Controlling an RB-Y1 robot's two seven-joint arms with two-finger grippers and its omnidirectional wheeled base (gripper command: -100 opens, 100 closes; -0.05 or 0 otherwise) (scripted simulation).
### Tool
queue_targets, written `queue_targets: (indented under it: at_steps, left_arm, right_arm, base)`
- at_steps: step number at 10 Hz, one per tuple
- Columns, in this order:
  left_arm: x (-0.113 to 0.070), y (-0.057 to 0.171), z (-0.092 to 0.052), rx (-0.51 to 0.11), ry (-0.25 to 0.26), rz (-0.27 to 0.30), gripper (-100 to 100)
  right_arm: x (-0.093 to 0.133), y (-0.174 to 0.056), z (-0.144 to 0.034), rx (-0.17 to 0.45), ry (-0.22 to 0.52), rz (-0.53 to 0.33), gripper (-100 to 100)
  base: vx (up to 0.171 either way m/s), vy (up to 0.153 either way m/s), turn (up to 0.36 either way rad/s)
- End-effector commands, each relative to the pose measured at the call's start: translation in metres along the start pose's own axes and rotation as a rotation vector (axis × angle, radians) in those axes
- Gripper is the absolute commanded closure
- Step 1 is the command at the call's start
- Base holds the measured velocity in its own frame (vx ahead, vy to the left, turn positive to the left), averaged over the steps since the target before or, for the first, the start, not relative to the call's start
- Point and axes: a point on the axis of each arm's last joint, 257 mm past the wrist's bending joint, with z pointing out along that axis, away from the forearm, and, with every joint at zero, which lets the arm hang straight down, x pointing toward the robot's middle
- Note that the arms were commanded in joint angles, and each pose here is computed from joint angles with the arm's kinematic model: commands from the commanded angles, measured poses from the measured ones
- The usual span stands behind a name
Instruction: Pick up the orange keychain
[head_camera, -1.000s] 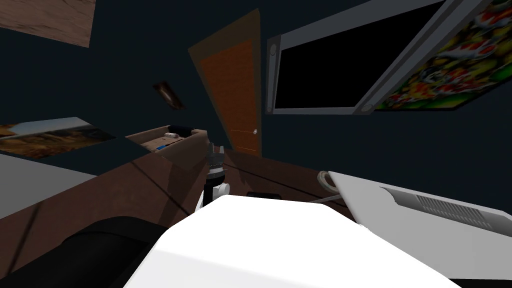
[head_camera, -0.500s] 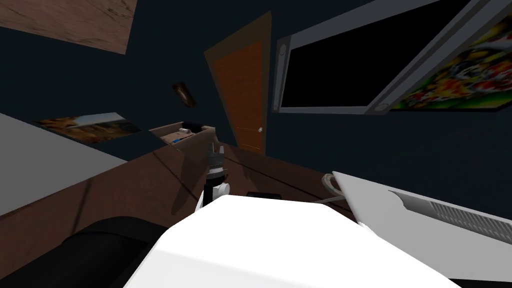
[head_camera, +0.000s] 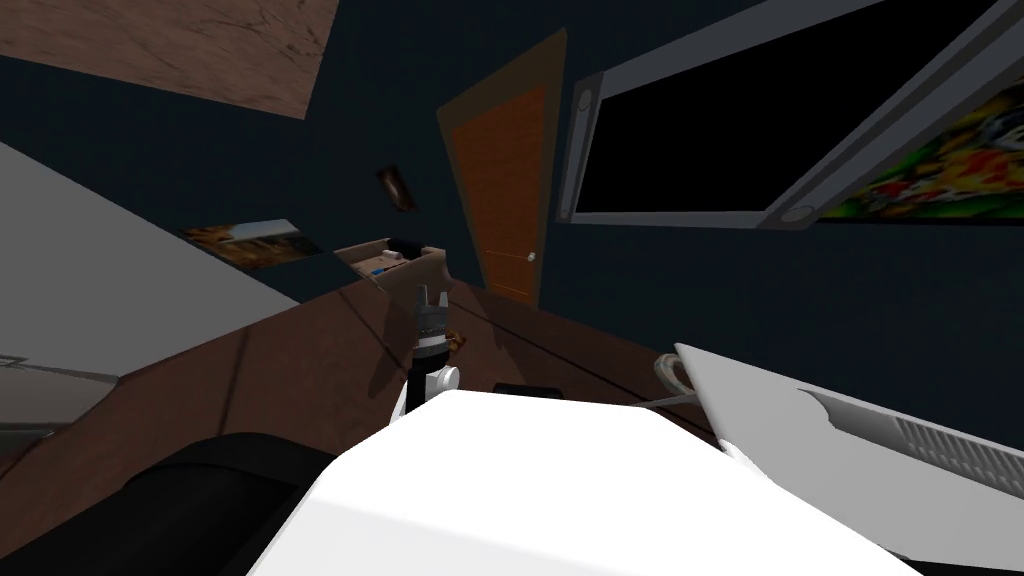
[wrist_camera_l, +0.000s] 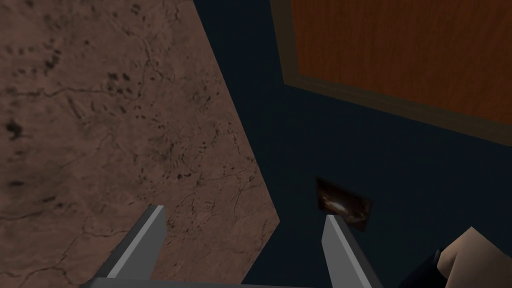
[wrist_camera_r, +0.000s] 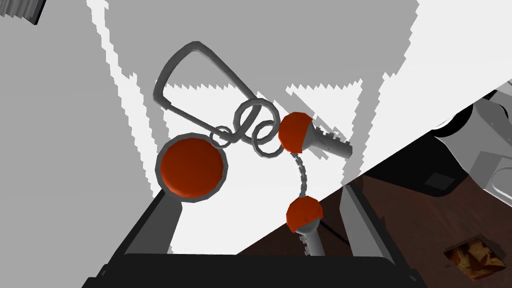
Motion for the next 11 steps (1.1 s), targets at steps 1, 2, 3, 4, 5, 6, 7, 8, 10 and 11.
queue_targets:
  at_steps: [1,2,3,4,5,6,7,8,10,11]
  left_arm:
    - [0.000,0.000,0.000,0.000,0.000,0.000,0]
    - [0.000,0.000,0.000,0.000,0.000,0.000,0]
    - [0.000,0.000,0.000,0.000,0.000,0.000,0]
    - [0.000,0.000,0.000,0.000,0.000,0.000,0]
    - [0.000,0.000,0.000,0.000,0.000,0.000,0]
    - [0.000,0.000,0.000,0.000,0.000,0.000,0]
    - [0.000,0.000,0.000,0.000,0.000,0.000,0]
    - [0.000,0.000,0.000,0.000,0.000,0.000,0]
    - [0.000,0.000,0.000,0.000,0.000,0.000,0]
    - [0.000,0.000,0.000,0.000,0.000,0.000,0]
  right_arm:
    - [-0.003,-0.002,0.002,0.001,-0.001,0.040,-100]
    - [-0.003,-0.008,0.002,0.008,0.012,0.045,-100]
    - [-0.012,-0.010,0.003,0.007,0.003,0.066,-100]
    - [-0.012,-0.010,0.003,0.007,0.003,0.095,-100]
    - [-0.013,-0.017,0.003,0.017,0.014,0.098,-100]
    - [-0.020,-0.018,0.005,0.016,0.007,0.116,-100]
    - [-0.020,-0.018,0.005,0.016,0.006,0.145,-100]
    - [-0.020,-0.018,0.005,0.016,0.006,0.158,-100]
    - [-0.029,-0.027,0.005,0.027,0.010,0.189,-100]
    - [-0.029,-0.027,0.005,0.027,0.009,0.216,-100]
  base:
    - [-0.095,0.009,0.051]
    - [-0.192,0.039,0.338]
    - [-0.208,0.044,0.278]
    - [-0.081,0.017,0.004]
    - [-0.149,0.038,0.302]
    - [-0.176,0.055,0.279]
    - [-0.090,0.021,0.015]
    - [-0.018,-0.007,-0.049]
    - [-0.153,0.032,0.334]
    - [-0.104,0.038,0.005]
